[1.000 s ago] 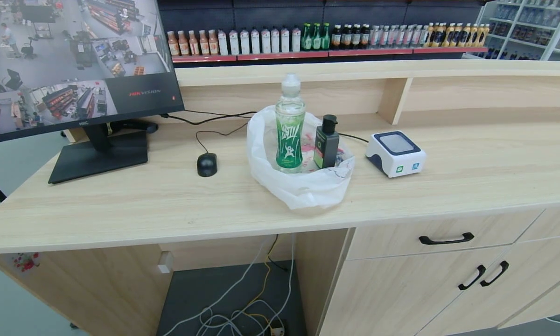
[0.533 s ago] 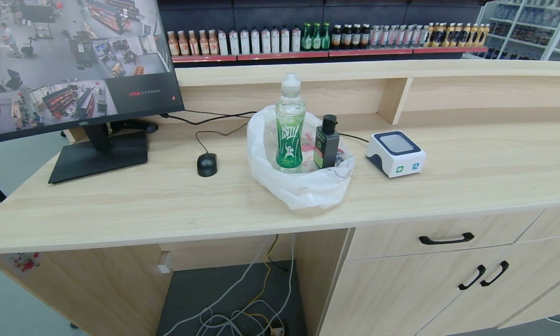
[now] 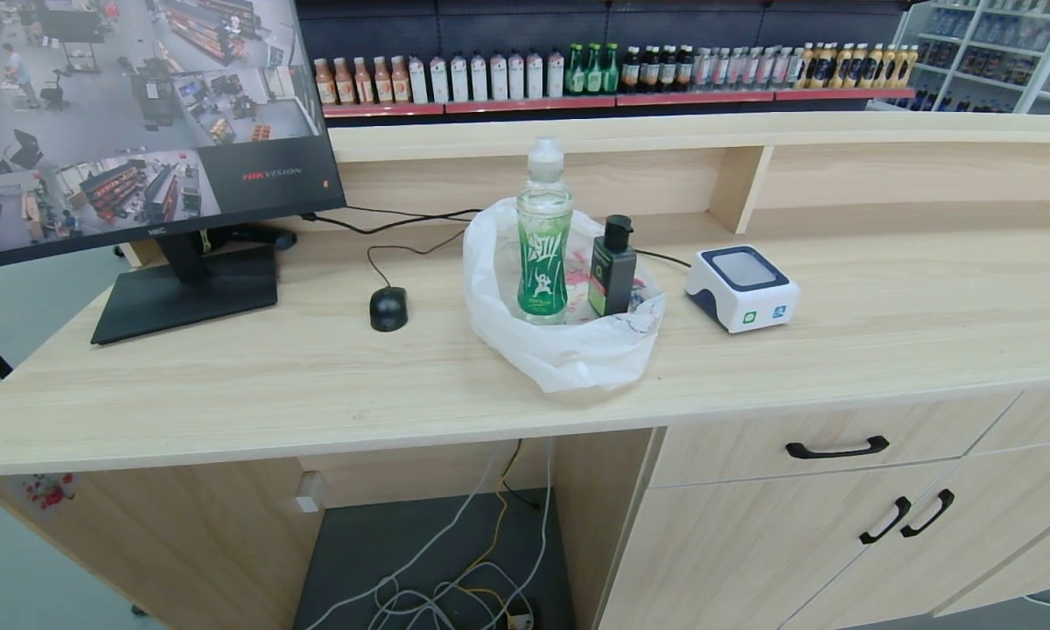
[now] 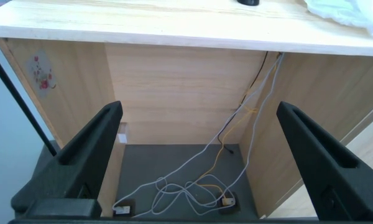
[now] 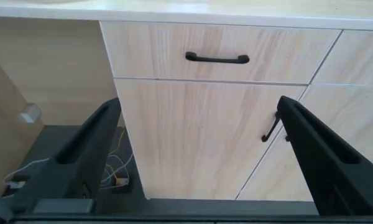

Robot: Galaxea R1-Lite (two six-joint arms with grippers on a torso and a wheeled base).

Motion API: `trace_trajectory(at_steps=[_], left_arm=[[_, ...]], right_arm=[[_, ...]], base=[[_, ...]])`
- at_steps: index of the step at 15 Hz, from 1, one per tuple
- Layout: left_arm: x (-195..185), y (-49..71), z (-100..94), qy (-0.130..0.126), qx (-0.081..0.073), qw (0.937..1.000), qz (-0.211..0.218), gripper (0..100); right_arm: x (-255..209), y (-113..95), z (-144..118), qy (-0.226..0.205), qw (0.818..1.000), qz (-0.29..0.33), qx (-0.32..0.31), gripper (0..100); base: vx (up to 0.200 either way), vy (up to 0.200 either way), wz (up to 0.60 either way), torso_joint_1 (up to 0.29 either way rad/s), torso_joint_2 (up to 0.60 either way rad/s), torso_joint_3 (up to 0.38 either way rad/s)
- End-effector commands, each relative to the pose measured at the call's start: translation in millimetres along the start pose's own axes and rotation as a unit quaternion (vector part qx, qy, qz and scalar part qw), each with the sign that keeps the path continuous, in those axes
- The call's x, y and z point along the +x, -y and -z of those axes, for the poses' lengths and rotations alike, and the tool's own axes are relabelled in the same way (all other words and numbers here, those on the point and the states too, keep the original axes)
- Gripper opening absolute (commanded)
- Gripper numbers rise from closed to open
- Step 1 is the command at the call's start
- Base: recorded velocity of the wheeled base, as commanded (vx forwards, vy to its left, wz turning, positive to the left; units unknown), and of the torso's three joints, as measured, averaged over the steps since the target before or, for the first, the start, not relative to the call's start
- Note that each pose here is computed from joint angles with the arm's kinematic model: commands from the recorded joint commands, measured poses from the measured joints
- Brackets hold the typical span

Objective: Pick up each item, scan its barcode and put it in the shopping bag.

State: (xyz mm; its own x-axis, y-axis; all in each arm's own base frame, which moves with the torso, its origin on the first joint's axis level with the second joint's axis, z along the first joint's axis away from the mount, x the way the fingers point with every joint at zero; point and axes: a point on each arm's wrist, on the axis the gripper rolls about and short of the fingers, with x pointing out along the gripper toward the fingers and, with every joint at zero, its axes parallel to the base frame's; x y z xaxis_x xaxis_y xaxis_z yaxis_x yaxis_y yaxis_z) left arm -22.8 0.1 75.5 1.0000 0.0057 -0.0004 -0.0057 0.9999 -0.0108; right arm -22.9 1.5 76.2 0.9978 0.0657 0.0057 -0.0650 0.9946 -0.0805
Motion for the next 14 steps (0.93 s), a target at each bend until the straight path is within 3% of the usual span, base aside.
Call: trace_trajectory(at_steps=[1, 3, 5, 11, 14], left_arm=[[0.0, 0.0, 0.0, 0.0, -0.001, 1.0, 0.0, 100], [0.0, 0.0, 0.0, 0.0, -0.001, 1.0, 0.0, 100], [0.0, 0.0, 0.0, 0.0, 0.0, 1.0, 0.0, 100], [0.0, 0.0, 0.0, 0.0, 0.0, 1.0, -0.001, 100], [0.0, 0.0, 0.0, 0.0, -0.005, 1.0, -0.001, 100]], right_arm=[[0.1, 0.4, 0.6, -0.003, 1.0, 0.009, 0.018, 100], [0.1, 1.0, 0.8, -0.005, 0.999, 0.022, 0.032, 100], [0.1, 1.0, 0.8, -0.005, 0.999, 0.023, 0.033, 100], [0.0, 1.0, 0.8, -0.004, 0.999, 0.023, 0.033, 100], [0.1, 1.0, 0.8, -0.005, 0.999, 0.022, 0.033, 100]], base=[[0.0, 0.0, 0.0, 0.0, 0.0, 0.0], [0.0, 0.0, 0.0, 0.0, 0.0, 0.0], [-0.2, 0.0, 0.0, 0.007, 0.0, 0.005], [0.0, 0.0, 0.0, 0.0, 0.0, 0.0], [0.0, -0.2, 0.0, -0.001, 0.0, 0.002]])
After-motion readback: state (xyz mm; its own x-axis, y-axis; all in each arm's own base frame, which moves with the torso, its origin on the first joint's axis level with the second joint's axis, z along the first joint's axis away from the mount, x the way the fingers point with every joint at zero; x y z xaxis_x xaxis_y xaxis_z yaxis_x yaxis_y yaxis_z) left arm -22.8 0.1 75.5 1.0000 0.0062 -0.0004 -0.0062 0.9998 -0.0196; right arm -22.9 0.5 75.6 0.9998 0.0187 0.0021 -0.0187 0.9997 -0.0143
